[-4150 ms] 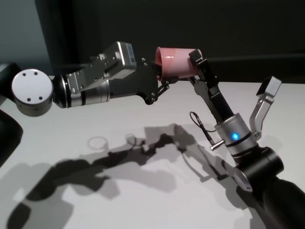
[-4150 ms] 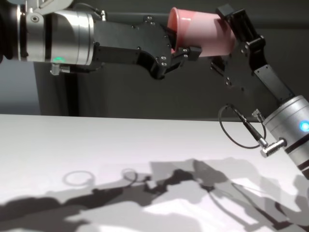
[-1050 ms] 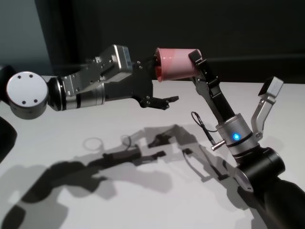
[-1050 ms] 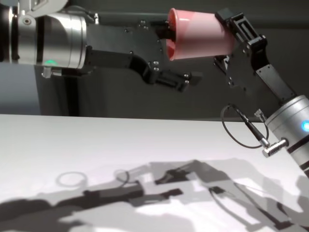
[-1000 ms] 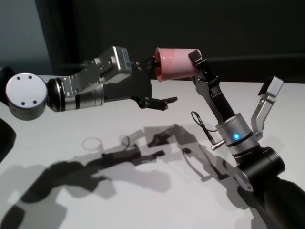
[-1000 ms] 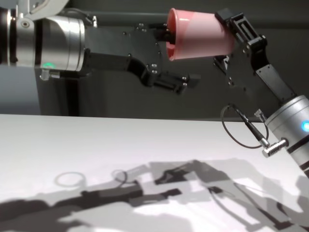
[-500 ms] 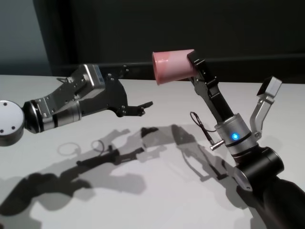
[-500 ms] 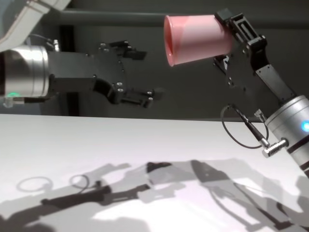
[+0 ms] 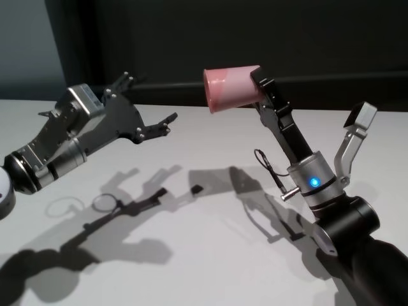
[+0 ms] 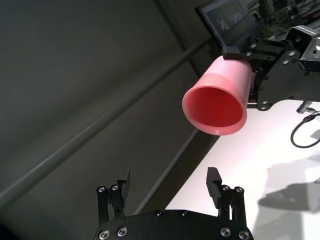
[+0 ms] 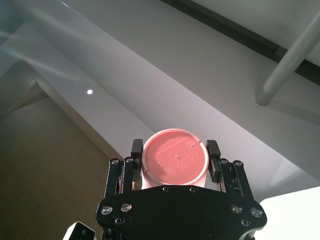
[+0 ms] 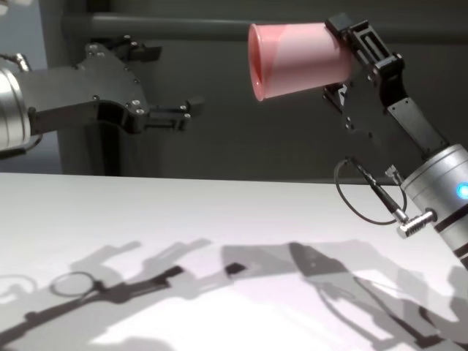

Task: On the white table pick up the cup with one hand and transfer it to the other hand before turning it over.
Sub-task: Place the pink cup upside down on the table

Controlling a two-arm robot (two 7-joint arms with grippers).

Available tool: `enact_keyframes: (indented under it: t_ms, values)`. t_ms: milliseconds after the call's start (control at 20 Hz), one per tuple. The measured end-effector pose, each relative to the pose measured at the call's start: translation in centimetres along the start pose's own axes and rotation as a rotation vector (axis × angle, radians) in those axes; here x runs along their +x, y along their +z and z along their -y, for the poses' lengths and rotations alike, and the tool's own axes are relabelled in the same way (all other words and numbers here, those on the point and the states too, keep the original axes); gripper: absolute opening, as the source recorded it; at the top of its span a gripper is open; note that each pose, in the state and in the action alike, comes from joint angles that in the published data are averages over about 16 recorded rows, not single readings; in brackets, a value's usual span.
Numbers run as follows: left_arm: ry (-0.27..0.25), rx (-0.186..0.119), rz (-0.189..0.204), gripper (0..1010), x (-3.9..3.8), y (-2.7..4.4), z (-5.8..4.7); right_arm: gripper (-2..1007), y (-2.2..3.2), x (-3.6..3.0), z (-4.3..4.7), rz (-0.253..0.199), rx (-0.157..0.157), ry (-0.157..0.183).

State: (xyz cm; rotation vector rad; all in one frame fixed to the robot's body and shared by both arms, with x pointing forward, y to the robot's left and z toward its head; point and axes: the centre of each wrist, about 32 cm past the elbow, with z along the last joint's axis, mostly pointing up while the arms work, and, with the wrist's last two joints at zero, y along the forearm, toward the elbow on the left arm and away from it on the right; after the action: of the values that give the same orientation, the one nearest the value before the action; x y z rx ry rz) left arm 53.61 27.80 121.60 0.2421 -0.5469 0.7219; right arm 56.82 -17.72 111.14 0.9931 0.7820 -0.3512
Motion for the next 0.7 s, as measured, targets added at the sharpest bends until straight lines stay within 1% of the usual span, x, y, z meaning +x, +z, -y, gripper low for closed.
enact_keyframes:
  t_ms: [150, 350, 500, 700]
  values:
    - [0.085, 0.013, -0.035, 1003, -0.92, -0.48, -0.6, 743, 0.00, 0.00, 0.00, 0.000, 0.000, 0.000]
    - [0.190, 0.051, -0.098, 1003, -2.32, -1.22, -1.1, 743, 0.00, 0.00, 0.00, 0.000, 0.000, 0.000]
    - [0.255, 0.085, -0.154, 1003, -3.33, -1.80, -1.5, 743, 0.00, 0.00, 0.00, 0.000, 0.000, 0.000]
    - [0.322, 0.128, -0.229, 1003, -4.54, -2.55, -2.0, 743, 0.00, 0.00, 0.00, 0.000, 0.000, 0.000]
